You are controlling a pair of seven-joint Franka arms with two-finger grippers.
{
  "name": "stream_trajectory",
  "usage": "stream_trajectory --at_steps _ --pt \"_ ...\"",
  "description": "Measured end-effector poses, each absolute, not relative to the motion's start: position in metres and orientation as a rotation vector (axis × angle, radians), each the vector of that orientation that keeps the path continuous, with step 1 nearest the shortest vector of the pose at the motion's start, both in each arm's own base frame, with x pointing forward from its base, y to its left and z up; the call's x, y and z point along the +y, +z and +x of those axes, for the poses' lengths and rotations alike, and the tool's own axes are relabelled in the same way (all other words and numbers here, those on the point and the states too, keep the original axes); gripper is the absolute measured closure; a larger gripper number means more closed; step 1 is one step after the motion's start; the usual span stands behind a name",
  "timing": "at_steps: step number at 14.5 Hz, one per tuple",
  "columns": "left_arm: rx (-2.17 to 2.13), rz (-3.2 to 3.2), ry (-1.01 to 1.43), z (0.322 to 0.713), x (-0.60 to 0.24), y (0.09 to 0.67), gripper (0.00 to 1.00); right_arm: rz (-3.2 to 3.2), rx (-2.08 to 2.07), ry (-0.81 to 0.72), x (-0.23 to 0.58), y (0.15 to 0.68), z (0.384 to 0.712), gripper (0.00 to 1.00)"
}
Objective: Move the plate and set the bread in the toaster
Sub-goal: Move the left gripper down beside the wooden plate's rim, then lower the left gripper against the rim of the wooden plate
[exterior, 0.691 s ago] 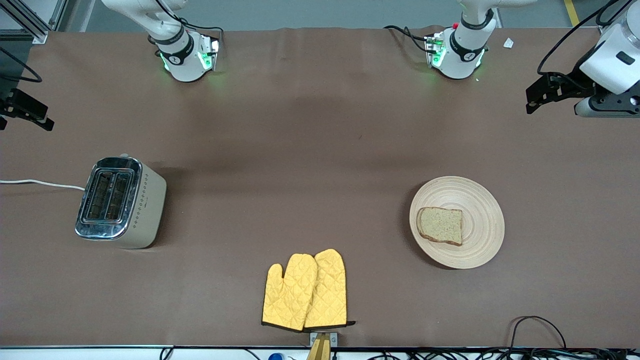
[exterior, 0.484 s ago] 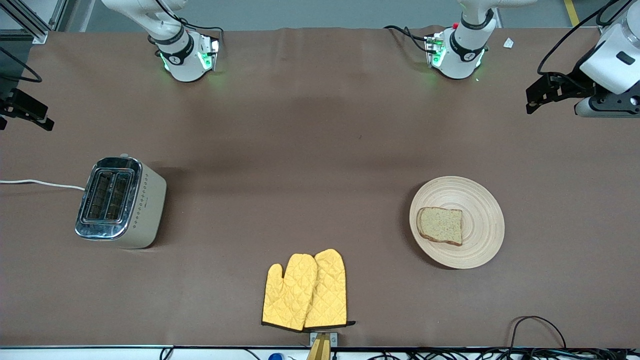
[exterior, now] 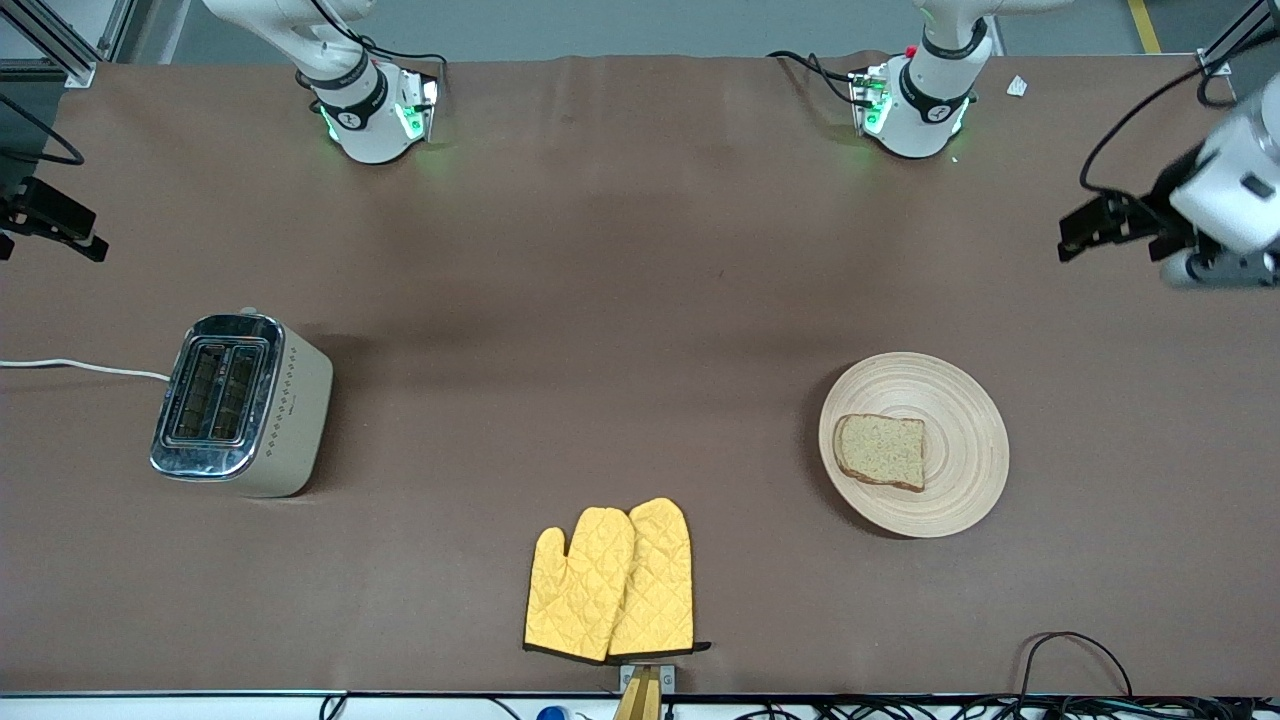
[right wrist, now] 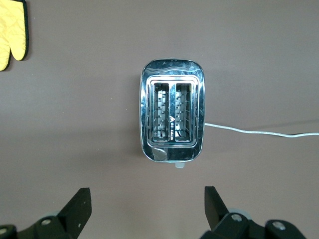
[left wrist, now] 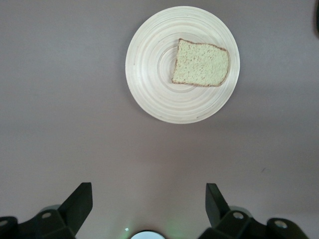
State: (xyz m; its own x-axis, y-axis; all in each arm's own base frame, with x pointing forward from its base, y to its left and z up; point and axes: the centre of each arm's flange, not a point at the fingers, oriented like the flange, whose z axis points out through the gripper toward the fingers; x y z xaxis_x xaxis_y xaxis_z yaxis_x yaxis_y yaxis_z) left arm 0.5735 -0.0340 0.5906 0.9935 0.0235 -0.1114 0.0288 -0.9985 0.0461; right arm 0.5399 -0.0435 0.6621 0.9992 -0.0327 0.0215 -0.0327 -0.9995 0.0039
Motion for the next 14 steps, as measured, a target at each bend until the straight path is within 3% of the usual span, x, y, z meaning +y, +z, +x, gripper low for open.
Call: stream_trajectory --at_steps 7,14 --pt "0.206 2.818 -0.208 0.655 0.064 0.428 0.0 3.137 -0.051 0.033 -0.044 0.662 0.54 0.0" --pt "0.099 2.483 -0.128 0.663 0.151 0.283 0.0 3.137 -0.052 0.032 -0.044 0.662 0.54 0.0"
